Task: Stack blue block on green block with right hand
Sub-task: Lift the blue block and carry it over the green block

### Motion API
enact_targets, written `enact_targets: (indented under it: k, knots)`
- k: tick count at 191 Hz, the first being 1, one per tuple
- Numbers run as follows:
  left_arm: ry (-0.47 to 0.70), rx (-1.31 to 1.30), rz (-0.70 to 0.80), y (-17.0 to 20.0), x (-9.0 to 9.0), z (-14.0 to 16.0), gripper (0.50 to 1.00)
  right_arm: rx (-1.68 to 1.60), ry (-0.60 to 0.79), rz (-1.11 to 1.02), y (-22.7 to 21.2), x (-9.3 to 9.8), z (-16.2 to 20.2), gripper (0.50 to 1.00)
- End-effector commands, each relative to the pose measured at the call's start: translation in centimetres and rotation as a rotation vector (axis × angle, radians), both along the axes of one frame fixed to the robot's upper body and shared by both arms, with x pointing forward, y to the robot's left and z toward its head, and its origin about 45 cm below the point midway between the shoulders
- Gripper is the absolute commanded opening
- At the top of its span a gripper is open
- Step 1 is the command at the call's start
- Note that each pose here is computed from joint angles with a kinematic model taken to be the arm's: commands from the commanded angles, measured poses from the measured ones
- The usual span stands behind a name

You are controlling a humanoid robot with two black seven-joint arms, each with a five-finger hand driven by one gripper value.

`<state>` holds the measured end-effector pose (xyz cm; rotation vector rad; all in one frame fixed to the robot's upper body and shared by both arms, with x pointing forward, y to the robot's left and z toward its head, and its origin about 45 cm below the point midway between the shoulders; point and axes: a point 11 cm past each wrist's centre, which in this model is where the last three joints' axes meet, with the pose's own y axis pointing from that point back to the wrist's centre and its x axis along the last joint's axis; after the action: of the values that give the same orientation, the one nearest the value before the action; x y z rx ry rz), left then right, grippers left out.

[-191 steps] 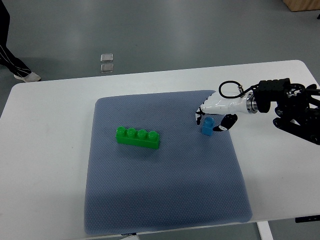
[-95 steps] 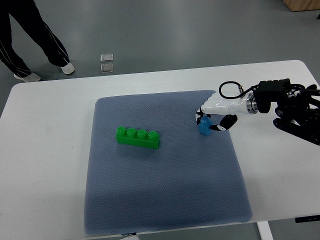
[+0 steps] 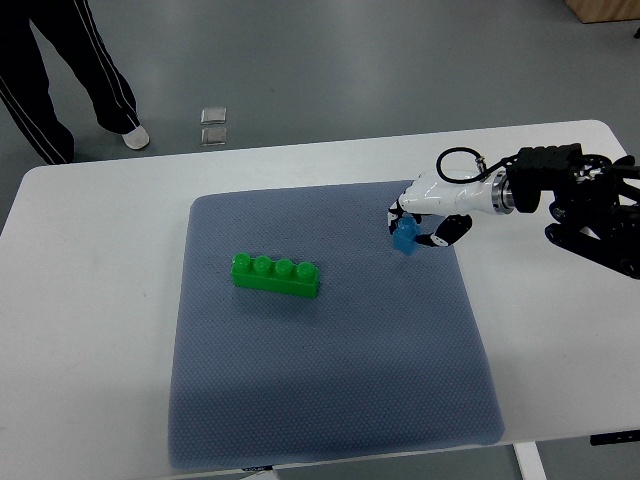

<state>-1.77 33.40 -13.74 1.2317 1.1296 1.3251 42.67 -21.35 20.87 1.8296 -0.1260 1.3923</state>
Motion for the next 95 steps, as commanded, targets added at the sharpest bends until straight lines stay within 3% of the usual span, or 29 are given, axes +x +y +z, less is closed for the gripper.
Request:
enact_targets:
  k: [1, 62, 95]
  knots:
    - [0.000, 0.000, 0.000, 0.0, 0.0, 0.0, 1.000, 0.026, -0.031, 0.038, 2.0, 0.4, 1.0, 0.533]
    - [0.000, 0.000, 0.001, 0.0, 0.0, 0.0, 1.000, 0.081, -0.095, 0.170, 8.8, 0.7, 4.3, 0.547]
    - [0.000, 0.000, 0.000, 0.0, 0.0, 0.0, 1.000, 0.114, -0.087, 0.241, 12.6, -0.4, 4.5, 0.549]
